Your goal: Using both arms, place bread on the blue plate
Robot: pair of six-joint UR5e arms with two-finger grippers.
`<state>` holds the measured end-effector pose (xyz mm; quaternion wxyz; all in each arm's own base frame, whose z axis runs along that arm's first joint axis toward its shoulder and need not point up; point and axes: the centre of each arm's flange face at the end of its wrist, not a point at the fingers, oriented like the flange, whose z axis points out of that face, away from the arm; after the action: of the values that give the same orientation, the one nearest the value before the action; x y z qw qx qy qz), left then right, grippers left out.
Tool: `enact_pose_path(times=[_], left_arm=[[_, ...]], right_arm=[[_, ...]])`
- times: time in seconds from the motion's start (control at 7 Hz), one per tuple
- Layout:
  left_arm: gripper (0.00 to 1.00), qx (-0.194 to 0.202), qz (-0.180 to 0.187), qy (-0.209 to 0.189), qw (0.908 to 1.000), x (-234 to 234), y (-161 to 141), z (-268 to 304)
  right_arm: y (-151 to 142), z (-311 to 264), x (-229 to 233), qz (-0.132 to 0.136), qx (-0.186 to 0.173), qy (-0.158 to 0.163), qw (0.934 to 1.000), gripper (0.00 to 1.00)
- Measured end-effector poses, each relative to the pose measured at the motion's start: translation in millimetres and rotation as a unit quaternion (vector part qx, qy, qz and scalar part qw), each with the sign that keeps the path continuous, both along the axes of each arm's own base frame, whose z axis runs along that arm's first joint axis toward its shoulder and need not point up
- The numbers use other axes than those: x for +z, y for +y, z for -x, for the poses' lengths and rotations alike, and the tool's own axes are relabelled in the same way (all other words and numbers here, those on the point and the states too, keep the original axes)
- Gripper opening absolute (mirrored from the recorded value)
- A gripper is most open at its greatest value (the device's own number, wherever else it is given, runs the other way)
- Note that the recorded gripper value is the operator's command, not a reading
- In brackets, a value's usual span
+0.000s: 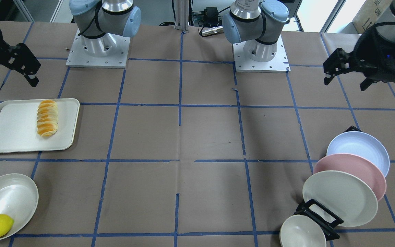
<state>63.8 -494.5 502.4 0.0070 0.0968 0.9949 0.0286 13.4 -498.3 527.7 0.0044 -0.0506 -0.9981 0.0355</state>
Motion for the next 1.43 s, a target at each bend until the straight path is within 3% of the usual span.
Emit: enact_pose_path(times=[0.29, 0.57, 1.0, 1.14, 1.29, 1.43], left_arm=[[1.00, -0.025, -0.017, 0.027, 0.9992, -32, -11, -87], [1.00, -0.044, -0.016, 0.056, 0.9973, -81, -31, -164], [0.98, -0.068, -0.016, 0.094, 0.9932, -175, -98, -259], [0.92, -0.076, -0.024, 0.104, 0.9914, -207, -121, -278], [0.73, -0.081, -0.030, 0.109, 0.9902, -228, -135, -289], [0.64, -0.084, -0.039, 0.110, 0.9896, -240, -140, -294]], right_arm=[[-5, 0, -21, -0.010, -0.001, -0.006, 0.9999, 1.00], [-11, 4, -77, -0.005, 0.010, -0.001, 0.9999, 1.00], [27, 9, -188, 0.001, 0.087, 0.023, 0.9959, 0.96], [37, 22, -219, 0.009, 0.154, 0.047, 0.9870, 0.99], [48, 46, -252, 0.013, 0.224, 0.052, 0.9731, 1.00], [58, 70, -275, 0.020, 0.270, 0.038, 0.9620, 1.00]])
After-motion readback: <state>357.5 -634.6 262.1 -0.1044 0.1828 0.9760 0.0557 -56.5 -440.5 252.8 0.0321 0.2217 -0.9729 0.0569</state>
